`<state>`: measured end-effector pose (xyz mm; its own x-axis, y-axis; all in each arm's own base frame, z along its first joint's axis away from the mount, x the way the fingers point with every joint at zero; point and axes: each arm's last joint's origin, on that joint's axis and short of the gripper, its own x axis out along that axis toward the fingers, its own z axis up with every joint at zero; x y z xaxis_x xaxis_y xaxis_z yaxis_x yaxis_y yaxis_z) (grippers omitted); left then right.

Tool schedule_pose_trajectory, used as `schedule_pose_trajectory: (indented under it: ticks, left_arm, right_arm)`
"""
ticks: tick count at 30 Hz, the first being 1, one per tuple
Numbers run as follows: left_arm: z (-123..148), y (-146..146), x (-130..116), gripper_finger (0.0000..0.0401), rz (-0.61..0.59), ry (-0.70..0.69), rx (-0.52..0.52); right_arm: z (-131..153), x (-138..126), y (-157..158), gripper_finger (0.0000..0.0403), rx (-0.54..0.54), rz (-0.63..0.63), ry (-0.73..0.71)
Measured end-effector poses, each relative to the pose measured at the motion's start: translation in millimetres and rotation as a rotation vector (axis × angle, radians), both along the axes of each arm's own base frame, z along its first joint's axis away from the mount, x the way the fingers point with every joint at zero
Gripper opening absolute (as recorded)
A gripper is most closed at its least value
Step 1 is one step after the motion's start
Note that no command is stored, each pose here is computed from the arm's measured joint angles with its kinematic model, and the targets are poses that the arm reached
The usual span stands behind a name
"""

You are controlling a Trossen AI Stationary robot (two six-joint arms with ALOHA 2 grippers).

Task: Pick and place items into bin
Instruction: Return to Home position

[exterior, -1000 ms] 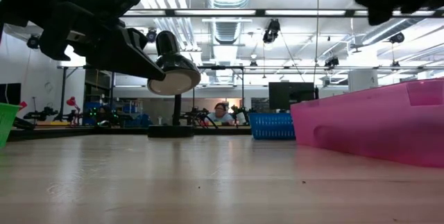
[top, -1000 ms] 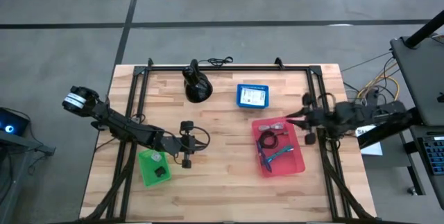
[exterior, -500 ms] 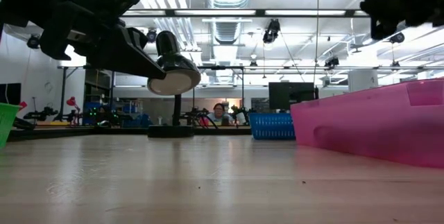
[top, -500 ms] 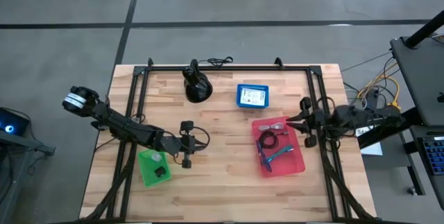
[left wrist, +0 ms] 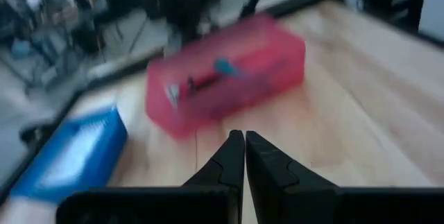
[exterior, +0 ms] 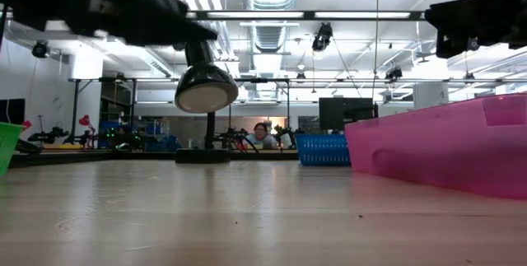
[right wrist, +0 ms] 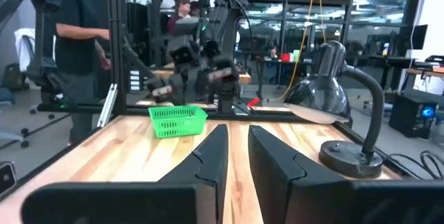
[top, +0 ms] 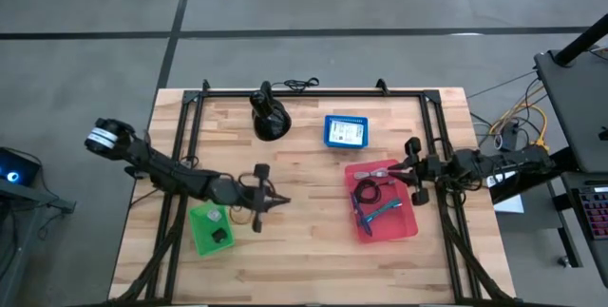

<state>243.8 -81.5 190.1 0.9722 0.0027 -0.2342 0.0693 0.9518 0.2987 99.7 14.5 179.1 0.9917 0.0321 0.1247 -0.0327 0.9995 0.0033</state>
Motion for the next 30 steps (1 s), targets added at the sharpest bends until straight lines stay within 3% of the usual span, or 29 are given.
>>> schedule_pose_trajectory:
  ticks: [6, 13, 23, 30]
  left_arm:
    - [22.5, 33.3, 2.8, 0.0000, -0.055, -0.108, 0.003]
    - [39.8, 82.7, -27.5, 0.0000, 0.128, -0.125, -0.032]
    - [2.6, 85.1, -101.8, 0.0000, 0.134, -0.311, -0.060]
    - [-15.5, 85.1, -124.7, 0.0000, 0.137, -0.301, -0.112]
  right_arm:
    - [-1.4, 0.3, 0.0, 0.0047, -0.020, -0.002, 0.014]
    - [-6.2, 0.8, 0.1, 0.0047, -0.029, -0.002, 0.064]
    - [-6.8, 1.2, 0.2, 0.0047, -0.034, -0.003, 0.072]
    - [-8.0, 1.4, 0.2, 0.0047, -0.036, -0.004, 0.084]
